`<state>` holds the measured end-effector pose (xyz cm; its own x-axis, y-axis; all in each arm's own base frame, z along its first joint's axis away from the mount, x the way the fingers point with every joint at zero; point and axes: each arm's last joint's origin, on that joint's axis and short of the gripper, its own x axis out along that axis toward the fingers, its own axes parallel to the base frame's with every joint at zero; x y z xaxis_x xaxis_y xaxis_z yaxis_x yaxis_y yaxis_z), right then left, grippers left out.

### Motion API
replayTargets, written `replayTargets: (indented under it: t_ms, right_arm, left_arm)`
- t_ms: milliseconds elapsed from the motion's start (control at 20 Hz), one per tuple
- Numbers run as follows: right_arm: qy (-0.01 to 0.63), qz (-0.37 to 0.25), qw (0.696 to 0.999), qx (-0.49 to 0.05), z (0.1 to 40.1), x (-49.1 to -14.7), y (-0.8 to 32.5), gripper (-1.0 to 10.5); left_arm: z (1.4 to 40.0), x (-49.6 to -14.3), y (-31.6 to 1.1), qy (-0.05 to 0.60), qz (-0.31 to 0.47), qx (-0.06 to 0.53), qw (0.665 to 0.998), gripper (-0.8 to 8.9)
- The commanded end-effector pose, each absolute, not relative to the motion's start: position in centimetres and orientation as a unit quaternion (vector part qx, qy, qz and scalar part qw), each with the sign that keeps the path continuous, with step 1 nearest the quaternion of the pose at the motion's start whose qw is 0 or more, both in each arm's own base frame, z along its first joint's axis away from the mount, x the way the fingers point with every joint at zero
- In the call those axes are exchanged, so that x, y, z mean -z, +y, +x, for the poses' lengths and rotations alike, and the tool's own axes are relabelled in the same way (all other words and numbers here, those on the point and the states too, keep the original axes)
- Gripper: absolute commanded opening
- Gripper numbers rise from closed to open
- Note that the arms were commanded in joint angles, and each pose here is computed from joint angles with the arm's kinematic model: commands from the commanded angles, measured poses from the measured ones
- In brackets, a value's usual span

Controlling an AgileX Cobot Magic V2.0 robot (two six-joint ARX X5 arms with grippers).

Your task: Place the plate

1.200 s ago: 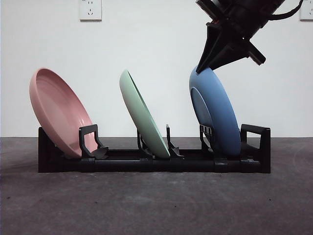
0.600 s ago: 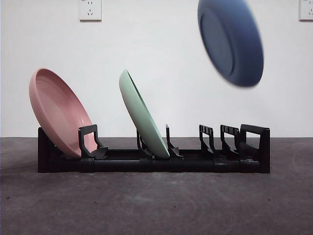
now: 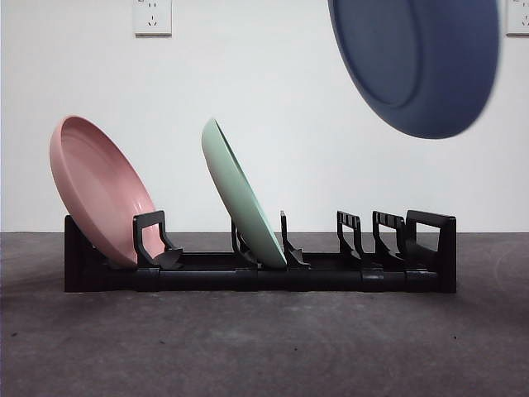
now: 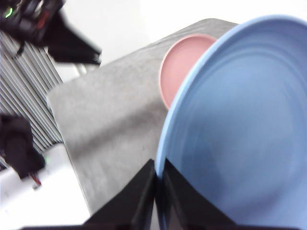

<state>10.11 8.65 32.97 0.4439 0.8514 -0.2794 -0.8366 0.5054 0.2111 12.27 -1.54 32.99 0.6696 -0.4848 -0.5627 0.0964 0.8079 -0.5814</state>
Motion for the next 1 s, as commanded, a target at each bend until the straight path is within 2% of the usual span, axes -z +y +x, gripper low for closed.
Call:
replayTargets:
  t_ms: [50, 250, 450, 700, 850, 1000]
  right_arm:
    - [0.149, -0.021, 0.85, -0.506, 8.9, -32.8, 8.8, 0.1]
    - [0.175, -0.115, 0.838, -0.503, 7.6, -31.5, 9.8, 0.1]
    - [0.208, -0.183, 0.796, -0.538, 6.8, -30.1, 12.8, 0.1]
    - [0.262, -0.303, 0.716, -0.572, 5.5, -26.6, 17.7, 0.1]
    - [0.28, -0.357, 0.686, -0.569, 5.4, -24.5, 19.9, 0.1]
    - [0.259, -0.411, 0.67, -0.562, 5.9, -22.9, 21.7, 0.1]
  left_arm:
    - [12.3, -33.5, -1.5, 0.361, -0.249, 0.172, 0.882, 3.52]
    - [12.3, -33.5, -1.5, 0.362, -0.249, 0.172, 0.882, 3.52]
    - [12.3, -33.5, -1.5, 0.361, -0.249, 0.171, 0.882, 3.52]
    - [12.3, -33.5, -1.5, 0.361, -0.248, 0.171, 0.882, 3.52]
    - [12.3, -33.5, -1.5, 0.361, -0.247, 0.171, 0.883, 3.52]
    - [12.3, -33.5, -1.5, 0.359, -0.237, 0.175, 0.885, 3.52]
